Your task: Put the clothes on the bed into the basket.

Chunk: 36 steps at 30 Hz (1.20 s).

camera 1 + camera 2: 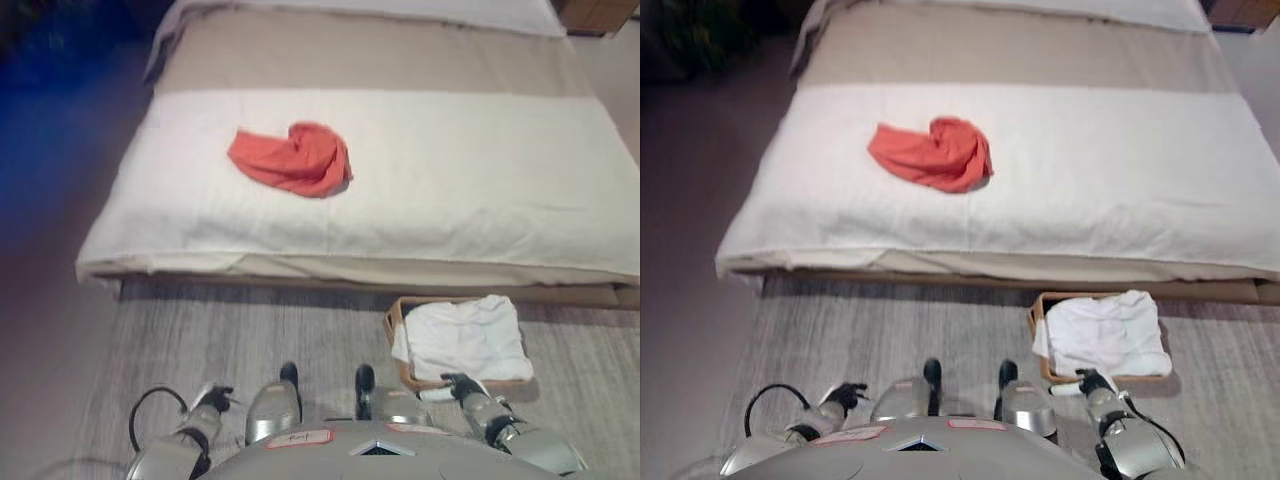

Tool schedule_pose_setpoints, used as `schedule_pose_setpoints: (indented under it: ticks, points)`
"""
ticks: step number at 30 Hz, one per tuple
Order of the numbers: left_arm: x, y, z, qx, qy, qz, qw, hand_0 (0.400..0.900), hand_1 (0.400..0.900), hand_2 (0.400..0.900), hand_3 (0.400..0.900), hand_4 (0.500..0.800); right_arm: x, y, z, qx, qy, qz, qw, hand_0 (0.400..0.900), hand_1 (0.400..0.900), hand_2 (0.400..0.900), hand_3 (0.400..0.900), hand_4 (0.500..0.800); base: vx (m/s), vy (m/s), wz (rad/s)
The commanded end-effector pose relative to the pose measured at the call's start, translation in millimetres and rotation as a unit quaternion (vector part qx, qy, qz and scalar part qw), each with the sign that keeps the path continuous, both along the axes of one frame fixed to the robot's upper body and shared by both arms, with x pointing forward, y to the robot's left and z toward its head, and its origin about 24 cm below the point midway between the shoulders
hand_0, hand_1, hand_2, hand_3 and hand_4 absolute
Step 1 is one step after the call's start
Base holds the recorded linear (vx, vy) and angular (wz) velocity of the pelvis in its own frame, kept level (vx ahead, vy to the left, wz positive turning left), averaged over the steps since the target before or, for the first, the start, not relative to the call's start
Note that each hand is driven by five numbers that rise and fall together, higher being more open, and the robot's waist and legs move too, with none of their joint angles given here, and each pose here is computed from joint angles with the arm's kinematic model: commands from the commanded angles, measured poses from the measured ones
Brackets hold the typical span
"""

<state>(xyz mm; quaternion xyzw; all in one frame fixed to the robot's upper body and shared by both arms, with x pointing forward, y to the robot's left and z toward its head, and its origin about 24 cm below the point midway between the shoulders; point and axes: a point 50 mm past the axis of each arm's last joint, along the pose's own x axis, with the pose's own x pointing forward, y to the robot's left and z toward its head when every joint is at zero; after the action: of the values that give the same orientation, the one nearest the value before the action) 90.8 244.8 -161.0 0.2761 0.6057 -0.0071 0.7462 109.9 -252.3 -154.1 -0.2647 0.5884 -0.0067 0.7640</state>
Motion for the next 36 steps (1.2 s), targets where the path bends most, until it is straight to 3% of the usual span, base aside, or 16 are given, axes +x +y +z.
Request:
schedule_pose_setpoints:
  ticks: [1,13,27,36]
  points:
    - [-15,16.9,2,0.026,0.016,0.038,0.999,0.900,0.900,0.900,0.900,0.800,16,-17,11,-0.033,-0.038,-0.006,0.999,0.900,0.900,0.900,0.900,0.800,0.196,-0.034,0.03]
    - [-52,18.0,-3,0.029,0.058,0.078,0.995,0.900,0.900,0.900,0.900,0.800,-4,-24,7,-0.036,-0.016,-0.056,0.998,0.900,0.900,0.900,0.900,0.800,0.417,0.151,-0.33]
    - [0,39.5,13,0.050,-0.010,0.032,0.998,0.900,0.900,0.900,0.900,0.800,18,-13,10,-0.007,-0.052,-0.069,0.996,0.900,0.900,0.900,0.900,0.800,0.324,0.267,0.09]
    - [7,31.9,11,0.041,-0.005,0.006,0.999,0.900,0.900,0.900,0.900,0.800,5,-25,10,-0.023,-0.039,-0.093,0.995,0.900,0.900,0.900,0.900,0.800,0.331,0.007,0.59]
